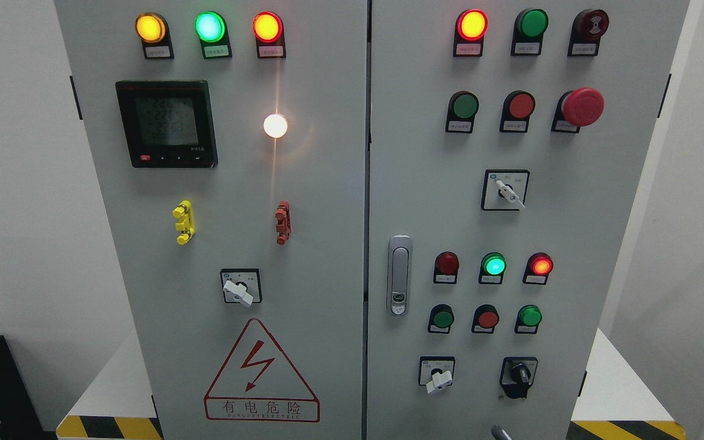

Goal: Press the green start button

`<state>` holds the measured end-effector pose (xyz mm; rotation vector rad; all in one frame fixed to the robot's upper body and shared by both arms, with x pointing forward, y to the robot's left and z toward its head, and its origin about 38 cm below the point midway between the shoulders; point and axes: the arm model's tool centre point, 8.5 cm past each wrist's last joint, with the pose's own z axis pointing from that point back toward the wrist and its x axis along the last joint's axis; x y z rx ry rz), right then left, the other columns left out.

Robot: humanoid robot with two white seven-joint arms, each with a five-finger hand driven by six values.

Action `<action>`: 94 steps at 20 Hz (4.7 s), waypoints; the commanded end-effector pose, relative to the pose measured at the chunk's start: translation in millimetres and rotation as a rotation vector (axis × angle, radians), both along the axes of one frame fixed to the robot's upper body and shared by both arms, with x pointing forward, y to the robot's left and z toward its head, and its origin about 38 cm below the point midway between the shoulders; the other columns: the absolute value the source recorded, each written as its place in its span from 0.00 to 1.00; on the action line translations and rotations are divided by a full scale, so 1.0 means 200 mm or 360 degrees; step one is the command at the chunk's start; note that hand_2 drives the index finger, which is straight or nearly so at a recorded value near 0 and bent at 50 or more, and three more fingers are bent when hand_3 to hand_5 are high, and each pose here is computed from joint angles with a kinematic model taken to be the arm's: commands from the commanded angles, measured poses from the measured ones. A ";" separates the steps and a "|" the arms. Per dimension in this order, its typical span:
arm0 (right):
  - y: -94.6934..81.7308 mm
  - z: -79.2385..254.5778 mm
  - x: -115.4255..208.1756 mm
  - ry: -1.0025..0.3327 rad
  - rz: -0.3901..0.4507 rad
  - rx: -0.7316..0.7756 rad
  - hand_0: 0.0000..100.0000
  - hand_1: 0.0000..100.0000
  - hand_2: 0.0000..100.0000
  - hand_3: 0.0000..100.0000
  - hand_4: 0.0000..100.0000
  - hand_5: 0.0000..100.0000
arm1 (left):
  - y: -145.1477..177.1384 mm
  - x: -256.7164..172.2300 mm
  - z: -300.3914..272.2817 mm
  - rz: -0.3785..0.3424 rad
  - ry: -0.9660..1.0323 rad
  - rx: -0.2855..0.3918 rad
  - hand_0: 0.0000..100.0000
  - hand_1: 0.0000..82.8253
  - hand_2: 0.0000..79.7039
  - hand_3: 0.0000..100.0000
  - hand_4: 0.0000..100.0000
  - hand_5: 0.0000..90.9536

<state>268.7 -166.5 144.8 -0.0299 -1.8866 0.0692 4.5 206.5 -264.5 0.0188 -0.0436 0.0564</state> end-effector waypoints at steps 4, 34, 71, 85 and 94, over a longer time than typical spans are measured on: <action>0.00 0.00 0.00 -0.0001 0.0008 -0.0003 0.00 0.10 0.00 0.00 0.00 0.00 | 0.00 0.12 0.00 -0.0003 -0.0079 -0.0004 0.12 0.67 0.00 0.00 0.00 0.00; 0.04 0.14 0.16 -0.0290 -0.0299 -0.0861 0.23 0.36 0.00 0.74 0.75 0.87 | 0.00 0.12 0.00 -0.0003 -0.0079 -0.0004 0.12 0.67 0.00 0.00 0.00 0.00; 0.01 0.21 0.61 -0.0465 -0.0562 -0.1563 0.35 0.33 0.00 0.90 0.86 1.00 | 0.00 0.12 0.00 -0.0003 -0.0079 -0.0004 0.12 0.67 0.00 0.00 0.00 0.00; 0.04 0.20 0.70 -0.0452 -0.0527 -0.1575 0.36 0.33 0.00 0.90 0.86 1.00 | 0.00 0.12 0.00 -0.0003 -0.0079 -0.0004 0.12 0.67 0.00 0.00 0.00 0.00; 0.04 0.19 0.73 -0.0437 -0.0513 -0.1581 0.36 0.33 0.00 0.90 0.86 1.00 | 0.00 0.12 0.00 -0.0003 -0.0079 -0.0004 0.12 0.67 0.00 0.00 0.00 0.00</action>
